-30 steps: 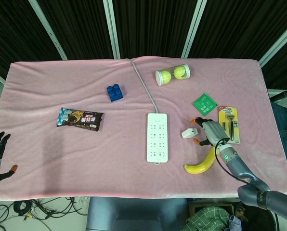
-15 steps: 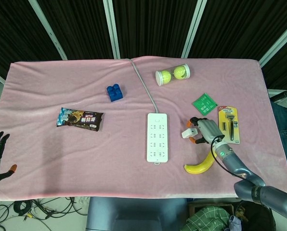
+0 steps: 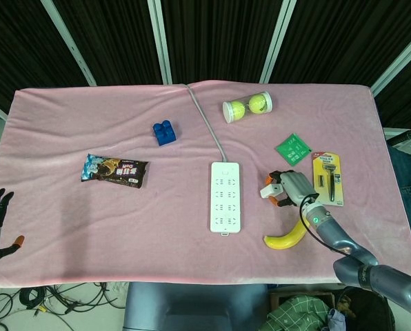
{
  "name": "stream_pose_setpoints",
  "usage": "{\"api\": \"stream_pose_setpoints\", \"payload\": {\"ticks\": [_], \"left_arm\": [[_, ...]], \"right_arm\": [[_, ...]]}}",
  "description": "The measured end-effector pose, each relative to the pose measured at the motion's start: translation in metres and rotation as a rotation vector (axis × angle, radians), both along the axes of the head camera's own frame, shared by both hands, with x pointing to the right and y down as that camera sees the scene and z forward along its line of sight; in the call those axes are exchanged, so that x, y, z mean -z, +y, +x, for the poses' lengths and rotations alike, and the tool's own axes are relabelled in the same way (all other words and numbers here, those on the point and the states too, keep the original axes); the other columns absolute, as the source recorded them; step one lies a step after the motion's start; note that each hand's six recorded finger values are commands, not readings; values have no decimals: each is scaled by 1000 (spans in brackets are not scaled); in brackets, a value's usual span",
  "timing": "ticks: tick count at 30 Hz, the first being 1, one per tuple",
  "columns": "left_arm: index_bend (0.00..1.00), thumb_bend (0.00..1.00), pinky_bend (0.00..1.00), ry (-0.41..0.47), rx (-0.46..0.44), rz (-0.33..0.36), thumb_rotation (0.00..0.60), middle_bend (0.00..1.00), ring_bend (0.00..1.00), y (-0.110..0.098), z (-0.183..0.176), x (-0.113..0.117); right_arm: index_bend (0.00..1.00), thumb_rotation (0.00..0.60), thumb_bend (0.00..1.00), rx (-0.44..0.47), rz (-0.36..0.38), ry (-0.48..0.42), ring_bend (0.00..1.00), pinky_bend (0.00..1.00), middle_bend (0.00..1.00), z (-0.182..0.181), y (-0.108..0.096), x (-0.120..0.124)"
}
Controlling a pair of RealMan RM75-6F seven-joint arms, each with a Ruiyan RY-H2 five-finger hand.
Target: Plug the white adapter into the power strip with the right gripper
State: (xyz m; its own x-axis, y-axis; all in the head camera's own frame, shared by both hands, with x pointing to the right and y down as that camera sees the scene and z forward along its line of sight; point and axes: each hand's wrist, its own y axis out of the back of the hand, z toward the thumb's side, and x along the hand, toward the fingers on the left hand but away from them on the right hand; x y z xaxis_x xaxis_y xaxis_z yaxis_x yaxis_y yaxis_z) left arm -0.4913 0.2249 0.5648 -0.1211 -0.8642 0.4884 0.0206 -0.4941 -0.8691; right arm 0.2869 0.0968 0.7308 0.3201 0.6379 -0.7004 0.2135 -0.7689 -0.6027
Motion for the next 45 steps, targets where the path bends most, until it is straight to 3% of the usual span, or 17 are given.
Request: {"api": "stream_pose_setpoints", "payload": {"ticks": [15, 29, 37, 45], "left_arm": [[7, 242, 0, 0, 3, -3, 600, 0, 0, 0, 0, 0], [8, 242, 0, 16, 11, -11, 600, 0, 0, 0, 0, 0], [8, 242, 0, 42, 16, -22, 600, 0, 0, 0, 0, 0], [8, 243, 0, 51, 17, -34, 600, 0, 0, 0, 0, -1]], "right_arm": [[492, 600, 313, 7, 4, 23, 433, 266, 420, 3, 0, -6], [638, 600, 356, 56, 61, -6, 579, 432, 592, -17, -16, 19], [700, 600, 353, 70, 49, 85, 623, 502, 641, -29, -28, 33], [702, 600, 355, -12, 20, 198, 642, 524, 648, -50, -34, 45]]}}
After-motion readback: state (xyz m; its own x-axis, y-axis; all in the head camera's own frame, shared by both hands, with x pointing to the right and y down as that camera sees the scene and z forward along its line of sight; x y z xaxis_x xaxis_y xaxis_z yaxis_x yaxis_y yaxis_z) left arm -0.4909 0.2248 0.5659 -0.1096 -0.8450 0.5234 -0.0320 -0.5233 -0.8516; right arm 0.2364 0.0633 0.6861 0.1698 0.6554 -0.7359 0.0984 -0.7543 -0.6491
